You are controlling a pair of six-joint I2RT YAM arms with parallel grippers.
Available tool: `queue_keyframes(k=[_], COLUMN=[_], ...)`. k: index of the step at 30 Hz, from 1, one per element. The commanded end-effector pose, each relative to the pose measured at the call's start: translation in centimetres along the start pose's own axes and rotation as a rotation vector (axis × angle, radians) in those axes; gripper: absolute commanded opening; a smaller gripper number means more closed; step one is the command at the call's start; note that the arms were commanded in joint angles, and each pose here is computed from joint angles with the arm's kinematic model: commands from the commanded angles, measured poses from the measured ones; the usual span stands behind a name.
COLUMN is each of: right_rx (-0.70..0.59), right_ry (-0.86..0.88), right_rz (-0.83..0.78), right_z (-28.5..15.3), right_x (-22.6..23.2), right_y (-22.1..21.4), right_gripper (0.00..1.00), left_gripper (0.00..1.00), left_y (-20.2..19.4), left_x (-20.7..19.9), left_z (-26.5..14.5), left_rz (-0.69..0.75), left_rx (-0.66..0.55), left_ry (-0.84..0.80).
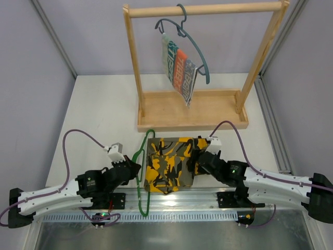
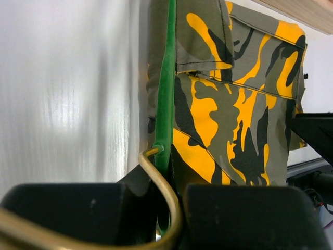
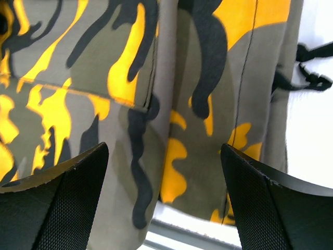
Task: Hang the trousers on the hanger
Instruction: Place trousers on hanger
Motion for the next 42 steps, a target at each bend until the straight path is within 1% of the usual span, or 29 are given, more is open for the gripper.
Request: queue_keyframes(k=[1, 3, 4, 5, 6, 8, 13, 16, 17, 18, 19, 20, 22, 23, 24, 27, 29, 31, 32, 33, 34, 37, 38, 40, 42], right_rx=[-0.06, -0.054, -0.024, -0.036, -0.03, -0.013, 0.014, 0.008, 0.01, 0.014, 0.021, 0.025, 0.029, 0.03, 0.039, 0.043, 0.025, 0.009, -0.001, -0.014, -0.036, -0.084, -0.102, -0.132, -0.159], right_ry=[0.029, 0.043, 0.083, 0.118, 0.148, 0.201, 0.226, 0.244, 0.253, 0.251, 0.251, 0.251, 0.259, 0.268, 0.281, 0.333, 0.379, 0.415, 0.423, 0.429, 0.419, 0.333, 0.311, 0.25, 0.199], right_rz=[-0.015, -0.003, -0.012, -0.029, -0.043, -0.061, -0.068, -0.053, -0.05, -0.049, -0.047, -0.045, -0.044, -0.042, -0.044, -0.048, -0.056, -0.062, -0.065, -0.068, -0.091, -0.127, -0.14, -0.139, -0.126], right_z=[1.1, 1.9, 2.0, 2.4, 2.5, 2.7, 3.1, 3.4, 3.4, 3.5, 3.6, 3.6, 3.7, 3.6, 3.5, 2.9, 2.0, 0.7, 0.2, -0.2, -0.9, -1.7, -1.8, -2.2, -2.6], right_x=[1.1, 0.9, 1.1, 1.3, 1.5, 2.1, 2.3, 2.4, 2.5, 2.5, 2.6, 2.7, 2.9, 3.1, 3.2, 4.5, 5.9, 7.3, 7.6, 8.0, 8.5, 8.7, 8.5, 7.7, 6.4], right_y=[2.2, 2.5, 2.4, 2.5, 2.4, 2.2, 1.7, 1.5, 1.5, 1.4, 1.3, 1.3, 1.4, 1.5, 1.5, 2.5, 4.0, 5.6, 6.2, 6.8, 7.9, 9.9, 10.2, 10.6, 10.5], right_gripper=[0.9, 0.9, 0.89, 0.88, 0.86, 0.84, 0.77, 0.6, 0.48, 0.41, 0.33, 0.2, 0.08, 0.04, 0.04, 0.04, 0.04, 0.04, 0.04, 0.04, 0.04, 0.04, 0.04, 0.04, 0.04], left_gripper=[0.0, 0.0, 0.0, 0.0, 0.0, 0.0, 0.0, 0.0, 0.0, 0.0, 0.0, 0.0, 0.0, 0.0, 0.0, 0.0, 0.0, 0.0, 0.0, 0.0, 0.0, 0.0, 0.0, 0.0, 0.0], left_y=[1.2, 1.4, 1.4, 1.6, 1.5, 1.7, 2.1, 2.4, 2.2, 2.3, 2.1, 2.0, 1.4, 1.1, 0.3, -0.3, -0.2, 0.2, 0.2, 0.5, 0.3, 0.3, 0.1, 0.1, -0.1], left_x=[-1.8, -2.1, -2.2, -2.5, -2.7, -3.3, -4.7, -6.0, -5.9, -6.5, -6.4, -6.4, -5.6, -5.4, -4.5, -3.3, -2.3, -2.1, -1.2, -1.2, -0.4, 0.1, 0.7, 0.8, 1.6], left_z=[-0.1, -0.2, -0.2, -0.2, -0.3, -0.3, -0.1, 0.0, 0.3, 0.4, 0.6, 0.8, 1.7, 2.0, 2.5, 3.1, 3.2, 2.9, 2.9, 2.8, 2.7, 2.8, 2.8, 2.6, 2.4], left_rz=[-0.025, -0.011, -0.005, -0.01, 0.007, -0.009, -0.027, -0.074, -0.08, -0.105, -0.117, -0.123, -0.122, -0.168, -0.178, -0.249, -0.239, -0.261, -0.236, -0.248, -0.221, -0.235, -0.211, -0.221, -0.158], left_rx=[-0.062, -0.062, -0.063, -0.071, -0.064, -0.077, -0.113, -0.142, -0.144, -0.155, -0.154, -0.154, -0.159, -0.155, -0.145, -0.154, -0.178, -0.195, -0.209, -0.217, -0.216, -0.222, -0.211, -0.203, -0.185], left_ry=[-0.081, -0.083, -0.087, -0.106, -0.127, -0.171, -0.244, -0.311, -0.32, -0.347, -0.338, -0.326, -0.264, -0.247, -0.221, -0.171, -0.107, -0.084, -0.033, -0.024, 0.024, 0.085, 0.126, 0.177, 0.263])
Point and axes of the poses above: each gripper's point midway between its finger pads, its own z axis out along the fingers, its own x axis along the line the jaws close on, y = z × x, the point moved 9 cm from there along -z, back along the fingers, and after that the axes turned 1 degree about -z, right-handed, at the moved point
